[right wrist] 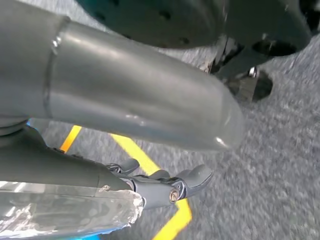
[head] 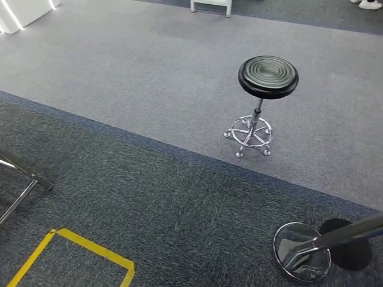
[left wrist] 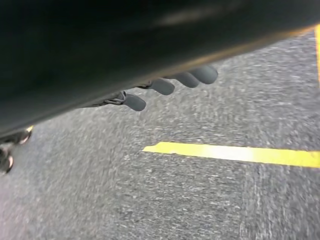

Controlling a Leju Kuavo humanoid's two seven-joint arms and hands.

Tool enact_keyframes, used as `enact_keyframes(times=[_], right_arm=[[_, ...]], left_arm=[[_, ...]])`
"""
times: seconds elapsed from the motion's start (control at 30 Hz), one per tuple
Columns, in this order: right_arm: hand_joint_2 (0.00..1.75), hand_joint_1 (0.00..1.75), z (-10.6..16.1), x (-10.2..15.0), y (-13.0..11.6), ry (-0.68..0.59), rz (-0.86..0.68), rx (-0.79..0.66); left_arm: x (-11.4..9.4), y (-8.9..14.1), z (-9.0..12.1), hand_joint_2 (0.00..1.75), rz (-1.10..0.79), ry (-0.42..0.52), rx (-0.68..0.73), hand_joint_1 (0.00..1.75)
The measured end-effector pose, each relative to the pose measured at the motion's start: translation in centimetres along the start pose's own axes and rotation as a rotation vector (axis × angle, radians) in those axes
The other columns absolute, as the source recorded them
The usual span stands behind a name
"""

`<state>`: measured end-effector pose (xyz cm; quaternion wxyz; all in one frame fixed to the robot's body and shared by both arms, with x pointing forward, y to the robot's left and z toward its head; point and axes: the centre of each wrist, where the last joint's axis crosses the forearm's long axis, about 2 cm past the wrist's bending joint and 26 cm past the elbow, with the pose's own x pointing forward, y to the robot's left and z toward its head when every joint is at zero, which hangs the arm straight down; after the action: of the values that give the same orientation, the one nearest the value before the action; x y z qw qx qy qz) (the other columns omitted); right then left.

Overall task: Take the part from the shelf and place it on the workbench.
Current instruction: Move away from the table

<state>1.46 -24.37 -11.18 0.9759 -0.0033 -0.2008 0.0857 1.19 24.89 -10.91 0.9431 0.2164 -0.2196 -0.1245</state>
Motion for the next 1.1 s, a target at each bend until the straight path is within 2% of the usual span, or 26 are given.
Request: enact_keyframes(times=[0.57, 1.1], right_arm=[[0.00, 0.00, 0.05, -0.25, -0.30, 0.011, 0.003, -0.009], [0.00, 0.00, 0.09, -0.36, -0.23, 0.020, -0.008, -0.020]], left_arm=[[-0.55, -0.05, 0.19, 0.00, 0.006, 0.035, -0.020, 0.00], [-0.50, -0.10, 0.20, 0.00, 0.010, 0.031, -0.022, 0.00]])
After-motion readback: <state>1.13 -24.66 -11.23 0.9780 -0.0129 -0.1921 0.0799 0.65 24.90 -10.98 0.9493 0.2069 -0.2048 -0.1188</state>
